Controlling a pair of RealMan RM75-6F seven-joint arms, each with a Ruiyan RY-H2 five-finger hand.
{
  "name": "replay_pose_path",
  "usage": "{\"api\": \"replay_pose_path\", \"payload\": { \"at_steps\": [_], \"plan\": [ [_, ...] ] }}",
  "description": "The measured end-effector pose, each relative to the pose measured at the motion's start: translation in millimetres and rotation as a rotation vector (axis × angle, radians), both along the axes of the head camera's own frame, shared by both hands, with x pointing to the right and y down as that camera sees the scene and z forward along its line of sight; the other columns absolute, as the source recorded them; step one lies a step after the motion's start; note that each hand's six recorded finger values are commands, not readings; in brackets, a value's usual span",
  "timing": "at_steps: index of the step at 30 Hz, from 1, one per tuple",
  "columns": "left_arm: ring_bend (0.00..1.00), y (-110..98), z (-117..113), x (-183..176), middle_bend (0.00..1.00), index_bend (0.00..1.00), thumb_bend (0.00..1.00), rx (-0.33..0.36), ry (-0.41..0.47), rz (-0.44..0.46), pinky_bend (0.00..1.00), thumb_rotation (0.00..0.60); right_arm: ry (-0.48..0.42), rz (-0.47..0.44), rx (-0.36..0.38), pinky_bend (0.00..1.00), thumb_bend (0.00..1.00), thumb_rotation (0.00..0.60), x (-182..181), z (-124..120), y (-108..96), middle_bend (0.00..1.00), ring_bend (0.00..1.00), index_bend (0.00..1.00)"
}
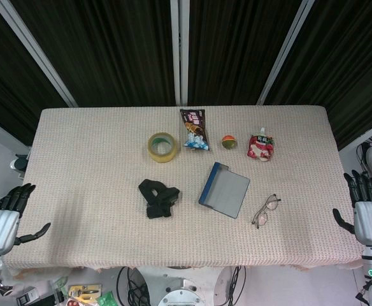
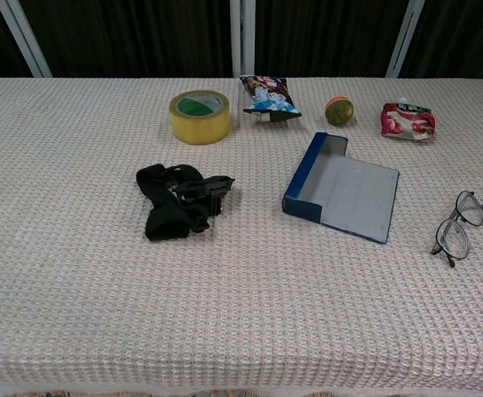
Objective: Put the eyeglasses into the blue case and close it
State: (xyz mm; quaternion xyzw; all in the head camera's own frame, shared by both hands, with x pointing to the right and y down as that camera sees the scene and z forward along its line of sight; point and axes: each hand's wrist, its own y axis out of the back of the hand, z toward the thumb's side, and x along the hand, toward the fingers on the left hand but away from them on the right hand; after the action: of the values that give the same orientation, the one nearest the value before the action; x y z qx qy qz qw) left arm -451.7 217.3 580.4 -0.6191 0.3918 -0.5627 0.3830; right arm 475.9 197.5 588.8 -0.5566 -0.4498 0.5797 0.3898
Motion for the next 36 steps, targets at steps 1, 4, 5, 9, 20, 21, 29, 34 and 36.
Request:
{"api": "replay_pose_path", "payload": {
  "at_steps": [1,4,5,9,20,21,29,34,36],
  "plan": [
    [0.09,0,0,0,0.08,0.05,0.18,0.000,0.001,0.000,0.24,0.302,0.000,0.001,0.001,0.00,0.21,0.600,0,0,0,0.00,0.00,0.00],
    [0.09,0,1,1,0.08,0.05,0.18,0.001,0.003,0.004,0.24,0.299,0.000,0.002,0.000,0.00,0.21,0.600,1,1,0,0.00,0.00,0.00],
    [0.09,-1,1,1,0.08,0.05,0.18,0.001,0.003,0.005,0.24,0.300,0.001,0.001,-0.001,0.00,0.21,0.600,1,1,1,0.00,0.00,0.00],
    [0.09,-1,1,2,0.08,0.05,0.18,0.001,0.005,0.009,0.24,0.301,0.001,0.000,-0.009,0.00,0.21,0.600,1,3,1,0.00,0.00,0.00],
    [0.09,-3,3,0,0.08,0.05,0.18,0.000,0.006,0.003,0.24,0.301,0.052,-0.130,-0.109,0.00,0.21,0.600,-23,30,2,0.00,0.00,0.00],
    [0.09,-3,4,0,0.08,0.05,0.18,-0.001,0.006,0.003,0.24,0.299,0.064,-0.156,-0.124,0.00,0.21,0.600,-26,34,1,0.00,0.00,0.00],
    [0.09,-1,6,4,0.08,0.05,0.18,-0.005,0.015,0.014,0.24,0.302,0.239,-0.455,-0.284,0.00,0.21,0.600,-60,69,-11,0.00,0.00,0.00],
    [0.09,3,4,2,0.08,0.05,0.18,-0.006,0.009,0.008,0.24,0.302,0.295,-0.653,-0.324,0.00,0.21,0.600,-94,85,-22,0.00,0.00,0.00],
    [0.09,3,4,2,0.08,0.05,0.18,-0.008,0.007,0.007,0.24,0.303,0.305,-0.714,-0.340,0.00,0.21,0.600,-105,92,-23,0.00,0.00,0.00]
  ]
}}
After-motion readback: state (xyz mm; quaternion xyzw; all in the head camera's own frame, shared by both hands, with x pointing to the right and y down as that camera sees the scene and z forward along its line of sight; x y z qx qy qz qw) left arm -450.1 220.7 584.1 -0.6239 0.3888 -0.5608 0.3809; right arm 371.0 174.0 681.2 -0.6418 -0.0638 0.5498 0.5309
